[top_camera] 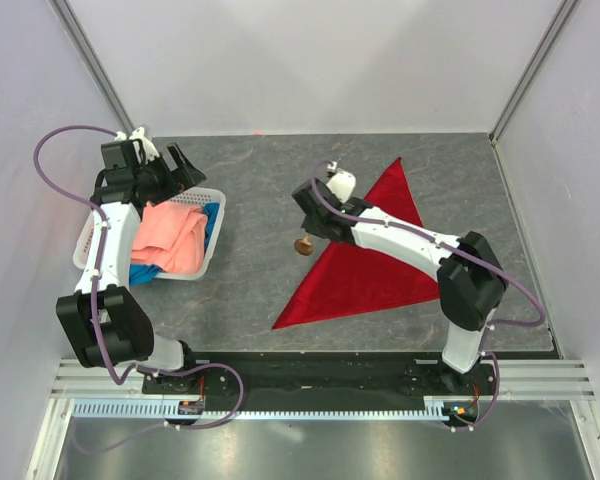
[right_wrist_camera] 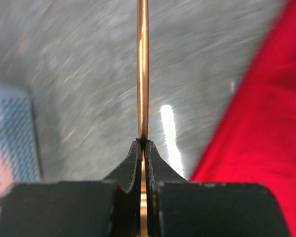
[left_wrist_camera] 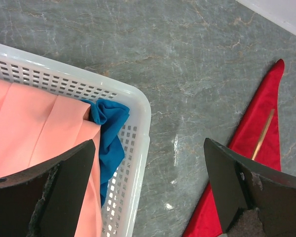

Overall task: Fold the napkin, place the utensils inside, and roll it up
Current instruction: Grab a utensil with the right arm, then place the utensil onto the napkin

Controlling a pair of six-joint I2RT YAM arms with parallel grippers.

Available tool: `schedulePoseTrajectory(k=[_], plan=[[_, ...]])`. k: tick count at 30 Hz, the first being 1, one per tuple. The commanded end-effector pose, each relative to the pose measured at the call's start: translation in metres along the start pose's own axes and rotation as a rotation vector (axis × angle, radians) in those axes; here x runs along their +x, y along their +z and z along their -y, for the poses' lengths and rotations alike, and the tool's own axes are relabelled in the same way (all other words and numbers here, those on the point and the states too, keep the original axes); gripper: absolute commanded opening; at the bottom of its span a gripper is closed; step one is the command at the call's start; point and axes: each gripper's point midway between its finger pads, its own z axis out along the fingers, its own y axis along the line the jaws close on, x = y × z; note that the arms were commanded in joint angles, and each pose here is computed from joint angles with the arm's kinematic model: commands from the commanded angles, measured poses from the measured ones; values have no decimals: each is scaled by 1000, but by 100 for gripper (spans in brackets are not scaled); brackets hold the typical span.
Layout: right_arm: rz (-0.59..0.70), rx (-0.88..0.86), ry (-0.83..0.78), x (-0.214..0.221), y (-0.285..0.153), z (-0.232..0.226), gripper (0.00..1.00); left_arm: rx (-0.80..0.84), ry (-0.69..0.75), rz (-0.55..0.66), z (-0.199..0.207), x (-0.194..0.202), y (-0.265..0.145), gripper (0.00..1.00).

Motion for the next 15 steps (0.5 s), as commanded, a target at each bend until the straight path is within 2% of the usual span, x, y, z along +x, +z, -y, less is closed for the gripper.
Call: schedulePoseTrajectory(k=[1, 7, 15], plan=[[92, 139, 136, -22, 1, 53, 0, 60, -6, 54, 14, -12, -11, 98], [96, 242, 153, -35, 14, 92, 0, 82, -14, 50, 18, -11, -10, 98], [61, 318, 153, -24, 37, 118, 0, 102, -23, 40, 20, -9, -8, 98]])
